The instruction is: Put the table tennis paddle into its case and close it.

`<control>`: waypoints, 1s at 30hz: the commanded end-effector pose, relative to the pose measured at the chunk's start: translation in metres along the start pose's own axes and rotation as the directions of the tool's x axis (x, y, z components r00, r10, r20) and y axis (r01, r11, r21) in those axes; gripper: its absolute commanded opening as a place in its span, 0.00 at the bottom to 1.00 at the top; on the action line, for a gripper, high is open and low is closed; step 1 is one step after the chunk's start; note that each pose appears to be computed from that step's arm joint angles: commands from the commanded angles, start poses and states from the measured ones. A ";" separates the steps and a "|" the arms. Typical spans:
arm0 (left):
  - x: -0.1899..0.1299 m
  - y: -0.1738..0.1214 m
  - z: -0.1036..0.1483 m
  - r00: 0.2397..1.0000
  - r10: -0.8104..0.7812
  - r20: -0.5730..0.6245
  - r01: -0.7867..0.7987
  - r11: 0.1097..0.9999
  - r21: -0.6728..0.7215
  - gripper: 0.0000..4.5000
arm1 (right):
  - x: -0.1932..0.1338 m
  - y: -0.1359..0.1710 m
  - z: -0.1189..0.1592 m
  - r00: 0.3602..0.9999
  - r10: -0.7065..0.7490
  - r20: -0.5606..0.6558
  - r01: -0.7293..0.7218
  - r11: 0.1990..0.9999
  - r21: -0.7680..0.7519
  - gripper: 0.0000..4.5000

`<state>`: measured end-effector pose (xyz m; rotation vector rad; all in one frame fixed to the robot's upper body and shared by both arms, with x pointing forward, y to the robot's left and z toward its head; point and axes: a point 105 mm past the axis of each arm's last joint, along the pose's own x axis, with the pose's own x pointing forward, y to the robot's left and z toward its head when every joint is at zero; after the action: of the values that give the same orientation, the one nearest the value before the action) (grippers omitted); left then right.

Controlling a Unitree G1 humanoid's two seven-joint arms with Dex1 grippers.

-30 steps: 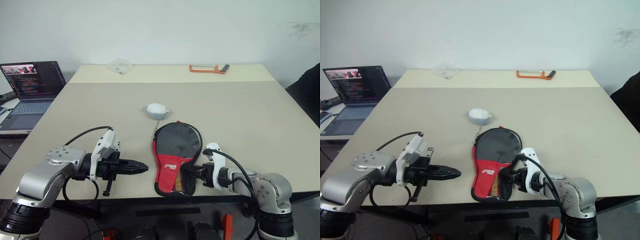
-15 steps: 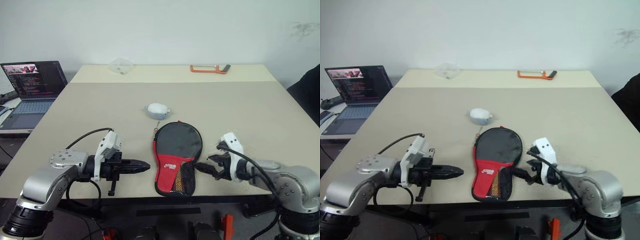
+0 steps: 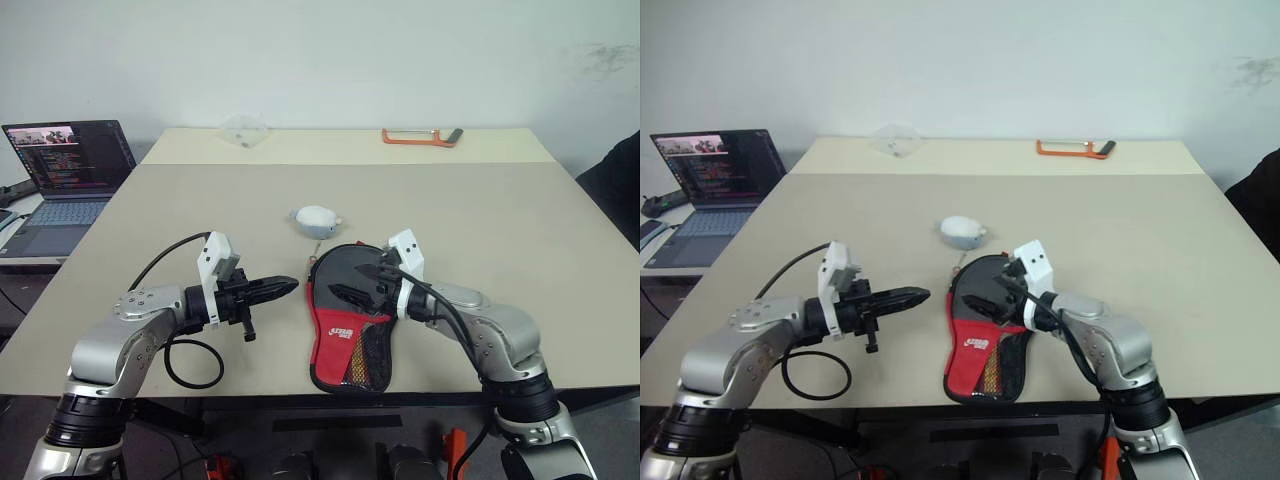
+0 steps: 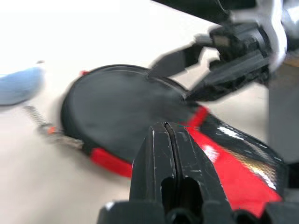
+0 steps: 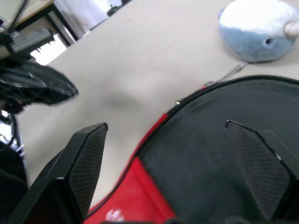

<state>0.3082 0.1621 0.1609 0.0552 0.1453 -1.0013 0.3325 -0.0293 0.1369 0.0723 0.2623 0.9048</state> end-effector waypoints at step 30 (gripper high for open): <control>0.123 0.120 0.035 0.829 0.558 -0.041 -0.555 0.830 0.061 0.99 | 0.015 -0.020 -0.031 0.993 -0.112 -0.028 0.109 0.990 -0.088 1.00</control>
<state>0.4739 0.1187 0.1655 0.1398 0.1733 -0.4445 0.3491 -0.0309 0.1015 -0.0371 0.2499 0.8189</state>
